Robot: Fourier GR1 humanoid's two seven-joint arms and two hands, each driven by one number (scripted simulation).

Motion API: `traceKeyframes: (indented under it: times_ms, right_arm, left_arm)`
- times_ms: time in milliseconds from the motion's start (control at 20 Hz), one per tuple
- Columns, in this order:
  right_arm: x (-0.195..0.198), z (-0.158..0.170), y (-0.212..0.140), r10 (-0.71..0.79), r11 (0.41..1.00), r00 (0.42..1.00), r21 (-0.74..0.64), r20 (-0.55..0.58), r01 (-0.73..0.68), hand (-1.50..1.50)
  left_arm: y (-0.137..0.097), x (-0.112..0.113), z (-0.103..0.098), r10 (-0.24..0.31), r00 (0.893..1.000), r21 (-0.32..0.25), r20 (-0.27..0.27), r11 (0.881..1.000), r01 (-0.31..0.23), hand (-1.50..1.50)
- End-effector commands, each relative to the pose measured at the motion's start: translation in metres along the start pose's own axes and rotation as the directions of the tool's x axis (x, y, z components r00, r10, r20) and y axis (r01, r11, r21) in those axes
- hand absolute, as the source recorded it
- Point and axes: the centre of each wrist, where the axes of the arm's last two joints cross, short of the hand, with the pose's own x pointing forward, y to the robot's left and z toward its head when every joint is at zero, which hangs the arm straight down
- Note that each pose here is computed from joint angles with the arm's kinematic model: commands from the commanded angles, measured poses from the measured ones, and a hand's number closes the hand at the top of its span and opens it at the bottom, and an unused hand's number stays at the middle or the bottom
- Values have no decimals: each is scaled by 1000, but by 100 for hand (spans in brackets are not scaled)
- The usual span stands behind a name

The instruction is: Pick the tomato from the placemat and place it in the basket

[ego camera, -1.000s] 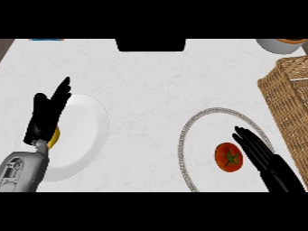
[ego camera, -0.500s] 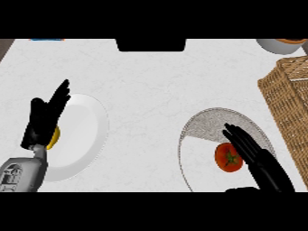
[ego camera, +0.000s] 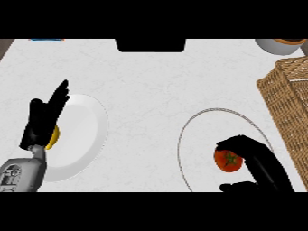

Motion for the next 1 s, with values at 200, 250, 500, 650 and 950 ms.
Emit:
traceKeyframes:
  times_ms: [200,250,500,650,950]
  right_arm:
    - [10,-9,12,201,978,972,81,-120,-192,150]
    - [5,-10,20,262,959,949,158,-173,-236,150]
    - [19,-27,19,441,873,815,389,-377,-293,150]
    - [57,-61,9,488,852,793,396,-364,-342,150]
    - [95,-79,0,383,917,857,253,-344,-309,150]
  left_arm:
    - [4,-9,-10,5,1000,4,-10,1000,-5,0]
    - [4,3,-11,2,1000,1,-3,1000,-2,0]
    - [-3,7,-6,-11,1000,-9,19,1000,11,0]
    - [-5,3,-1,1,1000,-11,-4,1000,-1,0]
    - [7,-6,-1,9,1000,-5,-12,1000,-9,0]
